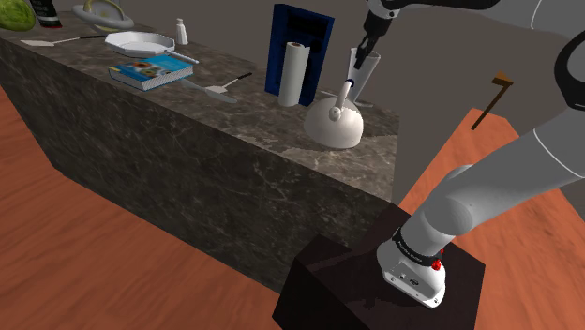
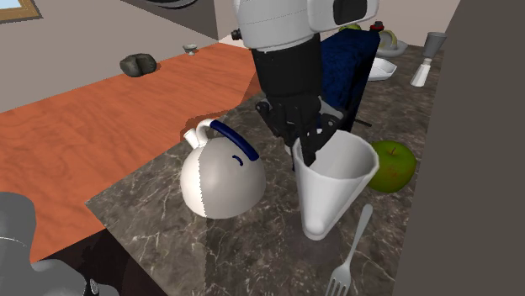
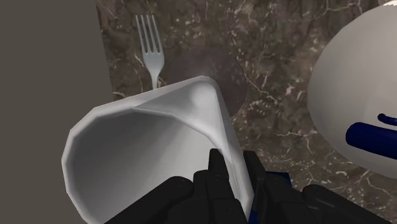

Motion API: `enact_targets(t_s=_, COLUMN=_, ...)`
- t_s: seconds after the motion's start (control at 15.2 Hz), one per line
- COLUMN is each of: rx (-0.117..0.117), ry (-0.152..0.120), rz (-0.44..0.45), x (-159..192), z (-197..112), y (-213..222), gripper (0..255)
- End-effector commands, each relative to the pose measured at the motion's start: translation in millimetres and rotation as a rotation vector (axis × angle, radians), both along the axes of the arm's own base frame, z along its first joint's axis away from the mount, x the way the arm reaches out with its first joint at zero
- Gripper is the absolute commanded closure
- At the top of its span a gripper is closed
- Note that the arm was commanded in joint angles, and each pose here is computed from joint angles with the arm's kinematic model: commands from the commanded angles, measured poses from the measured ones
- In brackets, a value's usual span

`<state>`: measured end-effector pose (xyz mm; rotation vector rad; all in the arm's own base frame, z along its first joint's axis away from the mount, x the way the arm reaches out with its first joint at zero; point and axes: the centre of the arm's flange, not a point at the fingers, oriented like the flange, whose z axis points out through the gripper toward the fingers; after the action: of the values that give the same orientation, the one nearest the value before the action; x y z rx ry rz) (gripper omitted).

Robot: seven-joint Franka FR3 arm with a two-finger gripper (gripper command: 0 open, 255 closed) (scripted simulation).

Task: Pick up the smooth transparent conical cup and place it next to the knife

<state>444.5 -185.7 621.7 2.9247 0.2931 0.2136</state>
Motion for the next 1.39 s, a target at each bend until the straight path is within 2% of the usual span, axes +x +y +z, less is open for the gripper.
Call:
enact_targets(t_s=0.0, rx=0.000, ry=0.000, rz=0.000, x=-0.3, z=8.3, y=-0.4, gripper=255)
enact_targets(t_s=1.12, rx=0.000, ry=0.000, rz=0.000, x=-0.3, z=92.7, y=-0.3, gripper=255)
enact_targets(t_s=1.32, rx=0.000, ry=0.000, rz=0.000, x=11.9, z=92.9, y=37.3, gripper=255)
